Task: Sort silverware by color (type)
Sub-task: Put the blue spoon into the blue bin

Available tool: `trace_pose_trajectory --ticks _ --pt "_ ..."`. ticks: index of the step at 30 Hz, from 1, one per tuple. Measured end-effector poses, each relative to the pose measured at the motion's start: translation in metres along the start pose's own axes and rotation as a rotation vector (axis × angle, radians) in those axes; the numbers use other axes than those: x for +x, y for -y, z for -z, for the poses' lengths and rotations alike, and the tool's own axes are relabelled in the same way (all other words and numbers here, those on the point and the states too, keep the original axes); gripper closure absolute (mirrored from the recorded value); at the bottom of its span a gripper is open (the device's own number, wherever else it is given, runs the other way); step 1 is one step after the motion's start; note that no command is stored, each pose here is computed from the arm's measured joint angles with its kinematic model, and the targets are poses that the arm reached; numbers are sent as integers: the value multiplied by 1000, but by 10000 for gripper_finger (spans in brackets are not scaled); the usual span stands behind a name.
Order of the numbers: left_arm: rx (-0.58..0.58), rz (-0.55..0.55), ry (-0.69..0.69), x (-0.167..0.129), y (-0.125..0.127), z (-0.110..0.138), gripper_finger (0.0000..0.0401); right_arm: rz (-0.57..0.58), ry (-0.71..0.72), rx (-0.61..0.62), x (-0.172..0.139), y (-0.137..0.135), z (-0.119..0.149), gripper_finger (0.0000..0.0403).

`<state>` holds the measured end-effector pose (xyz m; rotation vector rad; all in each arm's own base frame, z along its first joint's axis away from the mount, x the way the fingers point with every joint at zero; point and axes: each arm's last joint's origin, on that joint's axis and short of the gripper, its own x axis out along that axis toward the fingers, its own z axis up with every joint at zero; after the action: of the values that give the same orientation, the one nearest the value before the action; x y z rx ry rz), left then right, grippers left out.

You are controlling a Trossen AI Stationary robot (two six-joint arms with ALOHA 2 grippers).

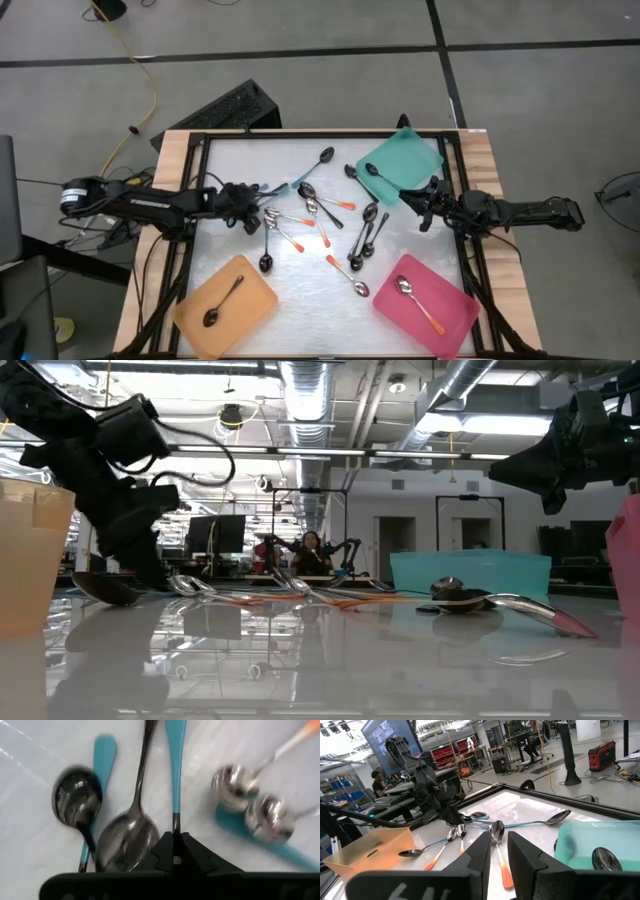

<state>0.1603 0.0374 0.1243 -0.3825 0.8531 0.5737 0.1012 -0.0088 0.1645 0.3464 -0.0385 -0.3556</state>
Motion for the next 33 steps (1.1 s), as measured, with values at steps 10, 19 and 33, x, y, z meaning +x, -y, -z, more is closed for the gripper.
trace_pose_trajectory --ticks 10,19,33 --pt "-112 112 248 -26 3 -20 400 -4 9 40 0 0 -1 322" --pt "-144 351 723 -72 9 -54 400 -23 138 94 -1 -4 -14 322" --pt "-128 443 919 -78 16 -72 401 2 247 67 6 -18 -51 315"
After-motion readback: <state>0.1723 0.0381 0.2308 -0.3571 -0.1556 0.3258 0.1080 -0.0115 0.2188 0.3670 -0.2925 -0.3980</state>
